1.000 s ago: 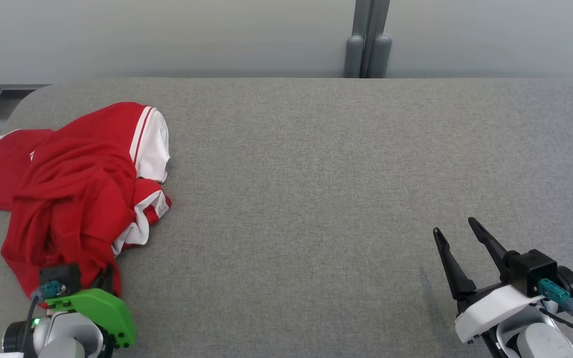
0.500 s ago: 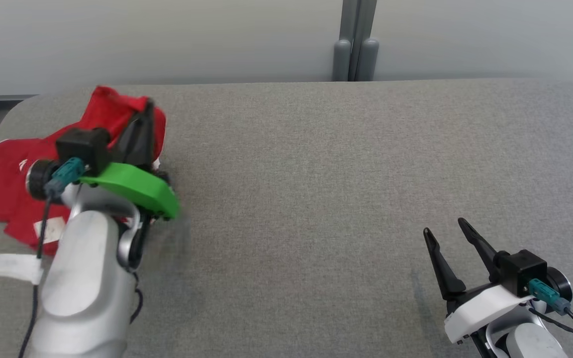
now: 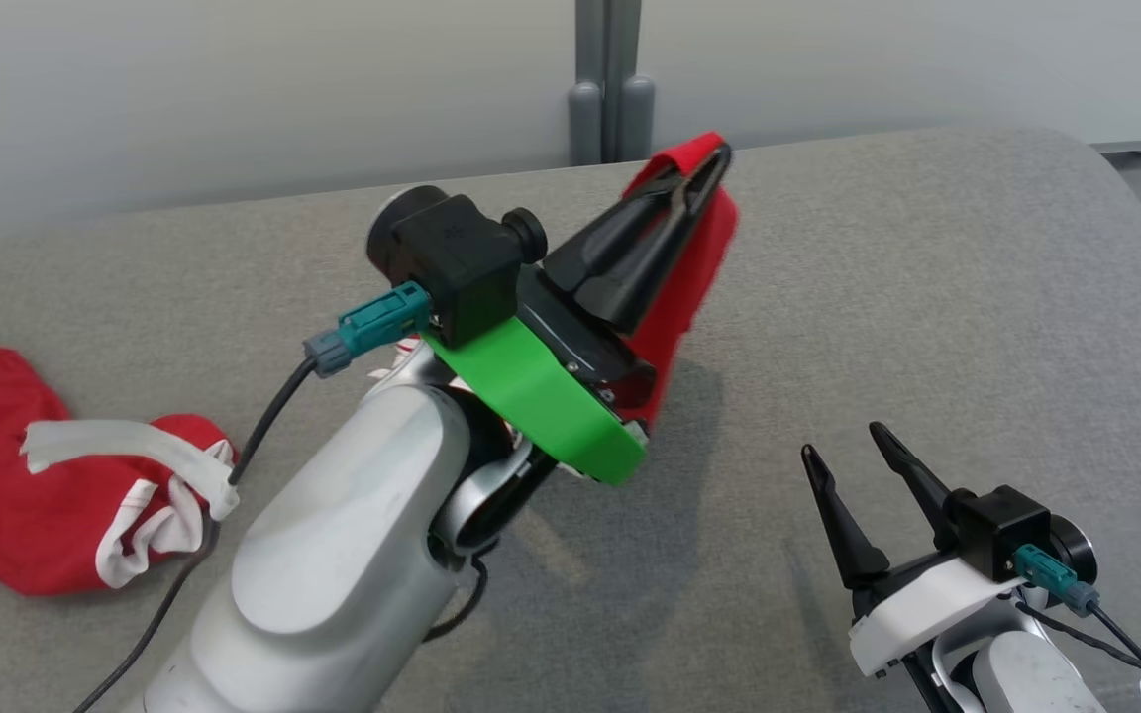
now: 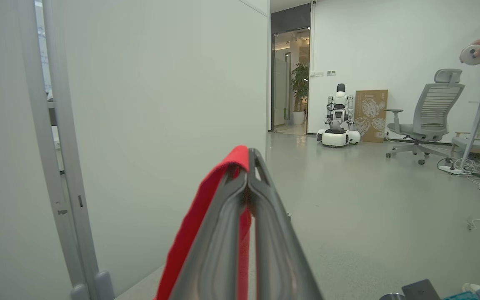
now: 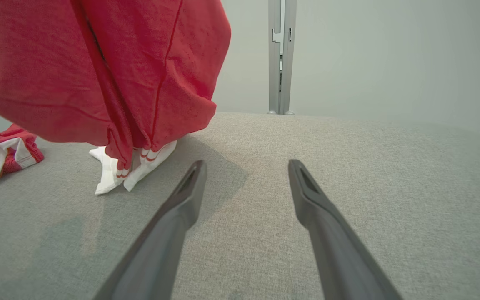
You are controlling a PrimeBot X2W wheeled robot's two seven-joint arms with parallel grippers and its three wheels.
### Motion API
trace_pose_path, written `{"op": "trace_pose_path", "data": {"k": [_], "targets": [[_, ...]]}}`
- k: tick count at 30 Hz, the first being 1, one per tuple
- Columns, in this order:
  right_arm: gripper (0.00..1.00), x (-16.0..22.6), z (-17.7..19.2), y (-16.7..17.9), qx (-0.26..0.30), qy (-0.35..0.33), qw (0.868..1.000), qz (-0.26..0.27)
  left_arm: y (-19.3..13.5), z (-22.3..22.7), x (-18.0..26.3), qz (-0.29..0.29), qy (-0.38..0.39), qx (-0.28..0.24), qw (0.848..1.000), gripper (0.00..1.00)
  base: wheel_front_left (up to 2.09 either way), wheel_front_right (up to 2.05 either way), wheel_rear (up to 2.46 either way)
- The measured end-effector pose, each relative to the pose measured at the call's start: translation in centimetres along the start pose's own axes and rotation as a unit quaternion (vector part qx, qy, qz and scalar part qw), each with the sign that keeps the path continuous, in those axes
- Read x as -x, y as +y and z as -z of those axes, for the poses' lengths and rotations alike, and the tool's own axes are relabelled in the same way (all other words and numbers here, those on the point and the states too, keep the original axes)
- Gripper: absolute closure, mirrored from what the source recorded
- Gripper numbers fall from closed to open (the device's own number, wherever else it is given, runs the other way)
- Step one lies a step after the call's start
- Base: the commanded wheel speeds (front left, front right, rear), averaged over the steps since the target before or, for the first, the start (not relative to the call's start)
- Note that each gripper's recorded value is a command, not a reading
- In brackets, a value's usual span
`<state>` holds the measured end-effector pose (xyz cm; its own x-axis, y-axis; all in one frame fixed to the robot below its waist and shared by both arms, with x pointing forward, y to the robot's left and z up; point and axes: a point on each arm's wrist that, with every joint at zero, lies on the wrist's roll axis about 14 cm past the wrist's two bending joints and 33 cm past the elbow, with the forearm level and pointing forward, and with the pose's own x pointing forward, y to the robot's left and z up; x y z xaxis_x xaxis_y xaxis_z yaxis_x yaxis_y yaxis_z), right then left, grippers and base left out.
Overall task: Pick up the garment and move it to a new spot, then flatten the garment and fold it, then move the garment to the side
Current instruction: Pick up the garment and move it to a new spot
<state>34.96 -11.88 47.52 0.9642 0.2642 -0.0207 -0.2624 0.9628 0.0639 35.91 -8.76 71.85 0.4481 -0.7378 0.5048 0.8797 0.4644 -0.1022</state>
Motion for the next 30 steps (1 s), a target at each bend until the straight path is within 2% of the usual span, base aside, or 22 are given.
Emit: {"op": "trace_pose_path", "data": {"k": [3, 6, 9, 11, 15, 20, 23, 27, 30], "targets": [[0.0, 0.6, -0.1, -0.9, 0.0, -0.001, 1.0, 0.018, -3.3, -0.6, -1.0, 0.053, -0.016, 0.053, 0.997, 1.0, 0.0, 0.0, 0.0], [0.0, 1.4, -0.1, -1.8, -0.002, -0.002, 0.999, 0.037, -4.7, -0.8, -1.6, 0.08, -0.024, 0.087, 0.993, 1.0, 0.0, 0.0, 0.0], [0.0, 2.0, -0.1, -2.7, -0.005, -0.002, 0.998, 0.057, -6.5, -0.9, -2.2, 0.112, -0.029, 0.1, 0.988, 1.0, 0.0, 0.0, 0.0], [0.0, 2.6, -0.1, -3.4, -0.005, -0.001, 0.997, 0.072, -6.6, -1.1, -2.9, 0.113, -0.035, 0.103, 0.988, 1.0, 0.0, 0.0, 0.0], [0.0, 3.2, 0.0, -4.5, -0.006, 0.0, 0.996, 0.093, -4.4, 0.7, -3.9, 0.071, -0.018, 0.091, 0.993, 1.0, 0.0, 0.0, 0.0], [0.0, 3.8, 0.5, -6.2, -0.006, 0.01, 0.992, 0.122, 1.9, 5.7, -3.9, -0.029, 0.041, 0.055, 0.997, 1.0, 0.0, 0.0, 0.0], [0.0, 3.8, 0.8, -6.5, -0.007, 0.015, 0.992, 0.128, 5.4, 8.2, -2.8, -0.078, 0.077, 0.032, 0.993, 1.0, 0.0, 0.0, 0.0], [0.0, 3.3, 0.7, -6.1, -0.008, 0.014, 0.993, 0.121, 9.7, 11.4, -0.3, -0.122, 0.14, -0.026, 0.982, 1.0, 0.0, 0.0, 0.0], [0.0, 2.9, 0.2, -5.7, -0.007, 0.007, 0.993, 0.115, 11.7, 12.8, 1.1, -0.142, 0.169, -0.049, 0.974, 1.0, 0.0, 0.0, 0.0]]}}
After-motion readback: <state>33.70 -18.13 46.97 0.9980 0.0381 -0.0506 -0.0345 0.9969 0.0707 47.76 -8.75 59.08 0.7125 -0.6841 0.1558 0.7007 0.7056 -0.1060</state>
